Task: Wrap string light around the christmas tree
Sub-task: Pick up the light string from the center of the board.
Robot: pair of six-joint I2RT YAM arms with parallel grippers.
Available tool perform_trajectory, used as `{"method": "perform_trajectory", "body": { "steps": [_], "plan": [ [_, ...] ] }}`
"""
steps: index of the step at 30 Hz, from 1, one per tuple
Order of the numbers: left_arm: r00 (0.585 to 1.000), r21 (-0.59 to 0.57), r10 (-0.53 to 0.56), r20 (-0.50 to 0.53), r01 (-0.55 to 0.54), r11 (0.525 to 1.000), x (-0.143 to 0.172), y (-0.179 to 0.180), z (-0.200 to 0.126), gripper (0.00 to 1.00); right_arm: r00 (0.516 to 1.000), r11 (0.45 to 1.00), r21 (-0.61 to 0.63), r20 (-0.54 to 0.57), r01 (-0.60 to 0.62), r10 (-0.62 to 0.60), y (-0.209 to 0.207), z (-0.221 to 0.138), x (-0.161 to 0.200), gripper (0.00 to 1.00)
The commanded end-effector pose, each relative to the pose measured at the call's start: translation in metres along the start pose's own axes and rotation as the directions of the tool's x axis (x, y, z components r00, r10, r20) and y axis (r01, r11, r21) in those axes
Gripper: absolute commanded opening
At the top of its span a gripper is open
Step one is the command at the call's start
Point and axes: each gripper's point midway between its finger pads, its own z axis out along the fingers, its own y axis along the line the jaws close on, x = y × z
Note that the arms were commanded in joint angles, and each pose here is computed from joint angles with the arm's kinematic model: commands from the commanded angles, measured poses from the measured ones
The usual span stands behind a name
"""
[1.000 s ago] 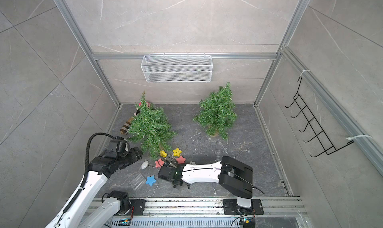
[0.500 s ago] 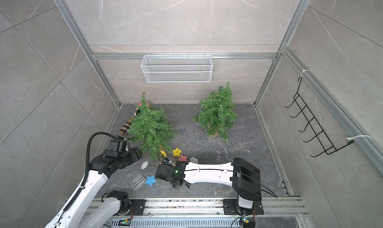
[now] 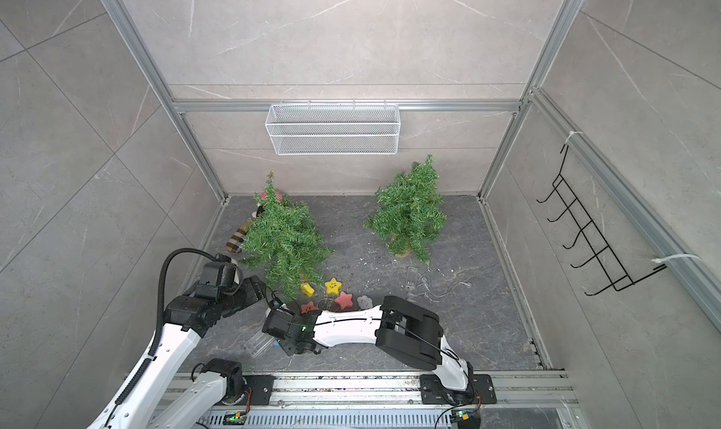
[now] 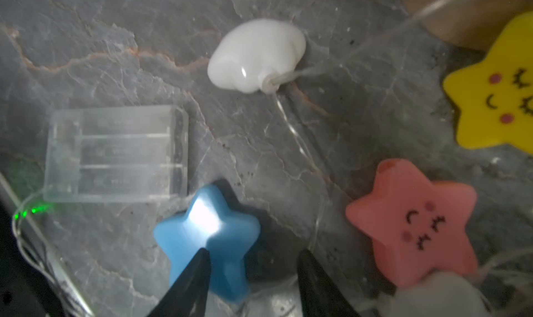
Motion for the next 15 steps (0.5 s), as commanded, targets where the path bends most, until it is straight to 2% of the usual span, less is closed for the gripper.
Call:
{"method": "perform_trajectory", "body": {
  "steps": [1,5,9,15],
  "plan": [
    [0.999,0.011,0.02,0.036,-0.02,1.0,-0.011,-0.005,-0.01,0.73,0.992,0.999,0.025,0.116,-0.045,0.042,-0.006,-0.002,-0.037,0.53],
    [0.999,0.017,0.022,0.034,-0.023,1.0,-0.011,-0.006,-0.009,0.73,0.994,0.998,0.042,0.103,-0.049,0.044,-0.013,0.002,-0.041,0.54],
    [0.999,0.022,0.025,0.03,-0.025,0.999,-0.012,-0.008,-0.008,0.72,0.996,0.996,0.064,0.066,-0.058,0.054,-0.024,0.023,-0.037,0.54],
    [0.999,0.017,0.036,0.037,-0.037,0.999,-0.013,-0.007,-0.012,0.71,0.998,0.998,0.056,0.047,-0.039,0.037,-0.023,0.036,-0.033,0.53]
  ]
}}
